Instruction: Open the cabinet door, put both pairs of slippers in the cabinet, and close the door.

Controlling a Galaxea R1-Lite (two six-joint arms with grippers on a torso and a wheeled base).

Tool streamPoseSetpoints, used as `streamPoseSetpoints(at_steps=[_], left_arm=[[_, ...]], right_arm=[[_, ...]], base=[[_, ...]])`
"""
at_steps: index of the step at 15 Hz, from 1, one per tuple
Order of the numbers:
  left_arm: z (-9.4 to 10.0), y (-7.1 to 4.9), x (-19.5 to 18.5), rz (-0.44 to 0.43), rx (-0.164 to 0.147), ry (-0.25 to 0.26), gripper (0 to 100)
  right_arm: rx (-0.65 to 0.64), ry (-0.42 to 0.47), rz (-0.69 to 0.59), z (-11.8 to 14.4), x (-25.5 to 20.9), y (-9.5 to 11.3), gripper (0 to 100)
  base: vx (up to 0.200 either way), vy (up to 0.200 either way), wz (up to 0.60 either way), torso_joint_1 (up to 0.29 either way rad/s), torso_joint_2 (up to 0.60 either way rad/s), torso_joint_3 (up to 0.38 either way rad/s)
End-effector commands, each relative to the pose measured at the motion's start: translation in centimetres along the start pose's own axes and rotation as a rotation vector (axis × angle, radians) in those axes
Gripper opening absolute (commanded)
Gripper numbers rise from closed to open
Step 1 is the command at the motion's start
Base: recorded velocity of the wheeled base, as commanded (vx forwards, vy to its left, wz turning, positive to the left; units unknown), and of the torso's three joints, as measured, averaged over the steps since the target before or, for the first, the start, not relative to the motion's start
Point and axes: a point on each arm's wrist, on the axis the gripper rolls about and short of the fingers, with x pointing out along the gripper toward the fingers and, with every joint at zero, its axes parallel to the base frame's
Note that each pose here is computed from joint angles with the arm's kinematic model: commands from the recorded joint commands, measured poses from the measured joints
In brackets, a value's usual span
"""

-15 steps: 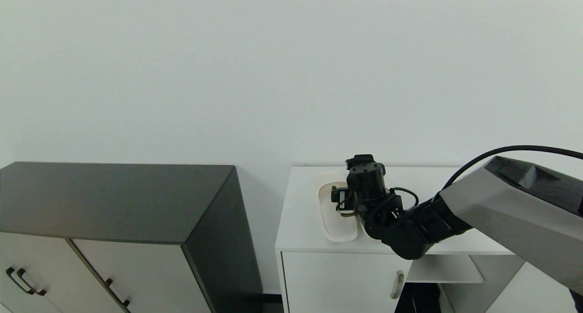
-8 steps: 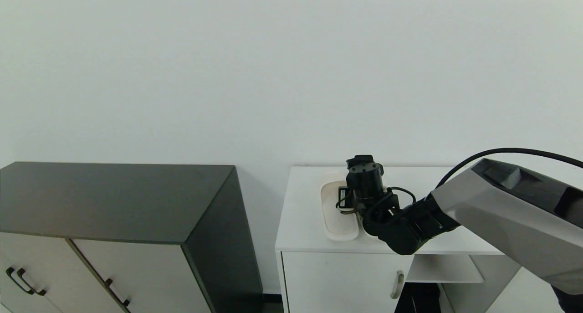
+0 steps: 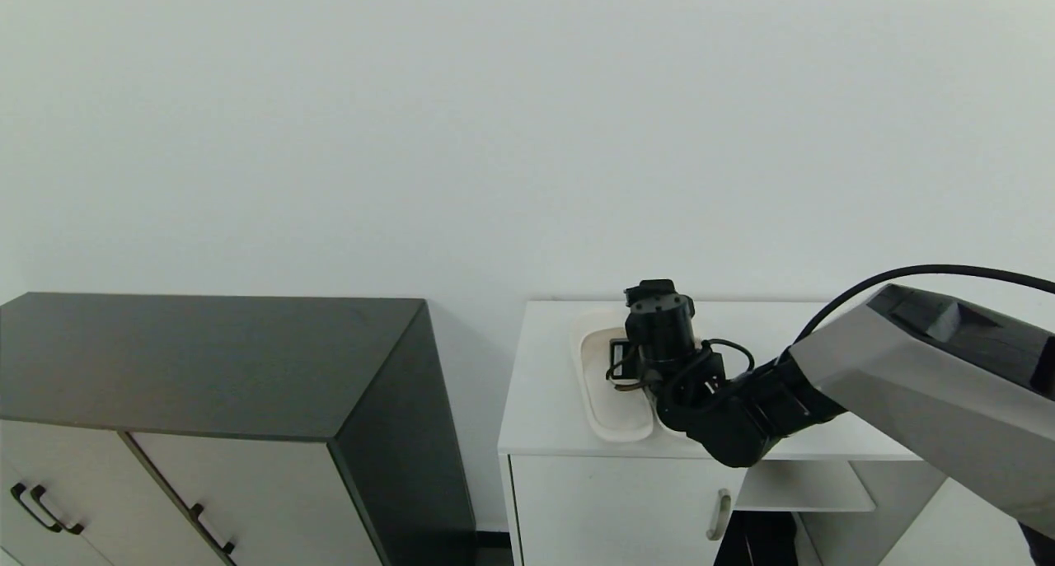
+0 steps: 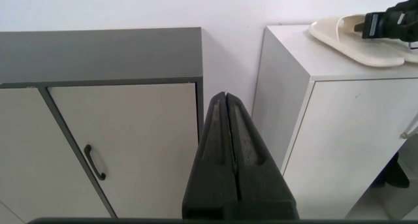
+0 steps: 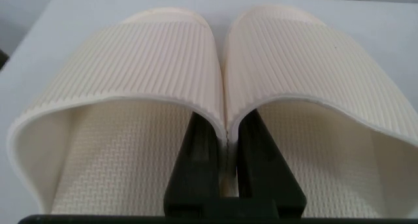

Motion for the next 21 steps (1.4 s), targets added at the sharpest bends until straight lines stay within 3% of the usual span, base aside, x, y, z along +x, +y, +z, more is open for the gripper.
streamPoseSetpoints(at_steps=[1, 6, 10, 21], left_arm=[[0.0, 0.0, 0.0, 0.000, 0.000, 0.000, 0], [0.0, 0.0, 0.0, 0.000, -0.002, 0.000, 0], [0.0, 0.0, 0.0, 0.000, 0.000, 0.000, 0], [0.0, 0.0, 0.0, 0.000, -0.002, 0.000, 0]], right_arm=[[0.017, -0.033, 0.034, 2.3, -2.6, -0.1, 0], [-0.019, 0.016, 0.185, 2.6, -10.3, -1.1, 0], [-0.059, 0.046, 0.253, 1.1, -16.4, -3.5, 0], [-0.042, 0.064, 0.264, 0.5, -16.9, -3.1, 0]], base=[[0.000, 0.000, 0.00, 0.000, 0.00, 0.000], [0.000, 0.000, 0.00, 0.000, 0.00, 0.000], [0.000, 0.000, 0.00, 0.000, 0.00, 0.000], [0.000, 0.000, 0.00, 0.000, 0.00, 0.000]])
